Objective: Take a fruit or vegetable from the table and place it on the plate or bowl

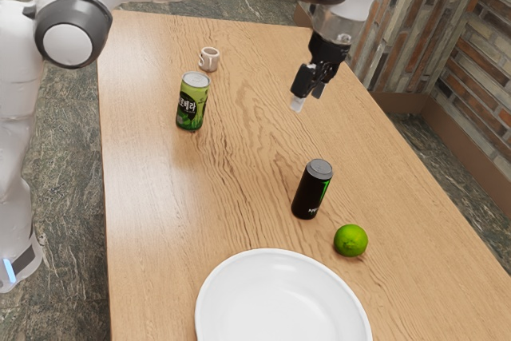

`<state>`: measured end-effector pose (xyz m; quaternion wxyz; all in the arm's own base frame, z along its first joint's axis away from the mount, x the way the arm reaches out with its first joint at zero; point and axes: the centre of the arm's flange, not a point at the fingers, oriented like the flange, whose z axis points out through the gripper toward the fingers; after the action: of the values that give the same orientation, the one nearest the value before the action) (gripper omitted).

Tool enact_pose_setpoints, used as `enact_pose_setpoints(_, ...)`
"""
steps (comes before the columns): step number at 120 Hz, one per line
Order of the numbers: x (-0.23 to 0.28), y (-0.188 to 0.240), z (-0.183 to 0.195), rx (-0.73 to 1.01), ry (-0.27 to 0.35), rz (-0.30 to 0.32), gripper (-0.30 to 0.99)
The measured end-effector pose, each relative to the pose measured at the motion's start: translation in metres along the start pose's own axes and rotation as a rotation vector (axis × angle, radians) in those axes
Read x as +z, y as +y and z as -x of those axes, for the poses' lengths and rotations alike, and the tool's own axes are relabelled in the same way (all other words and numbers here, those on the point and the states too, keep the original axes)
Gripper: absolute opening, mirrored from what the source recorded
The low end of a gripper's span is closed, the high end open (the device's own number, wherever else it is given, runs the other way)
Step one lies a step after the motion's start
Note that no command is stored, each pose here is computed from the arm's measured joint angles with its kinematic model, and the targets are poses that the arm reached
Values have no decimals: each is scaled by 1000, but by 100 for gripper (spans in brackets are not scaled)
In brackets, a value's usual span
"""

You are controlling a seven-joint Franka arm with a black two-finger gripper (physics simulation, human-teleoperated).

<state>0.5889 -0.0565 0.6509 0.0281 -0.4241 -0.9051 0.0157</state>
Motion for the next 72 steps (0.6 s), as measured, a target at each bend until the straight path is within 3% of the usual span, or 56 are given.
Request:
enact_pose_setpoints(18, 2, 1, 5, -7, -14, 0, 69)
enact_pose_setpoints(30, -44, -24, -19, -8, -70, 44, 69)
enact_pose_setpoints(39, -55, -39, -21, 5, -74, 47, 69)
enact_pose_setpoints(58, -4, -73, 65, 155, -17, 3, 69)
enact_pose_setpoints(72, 36, -90, 126, 250, 7, 36, 69)
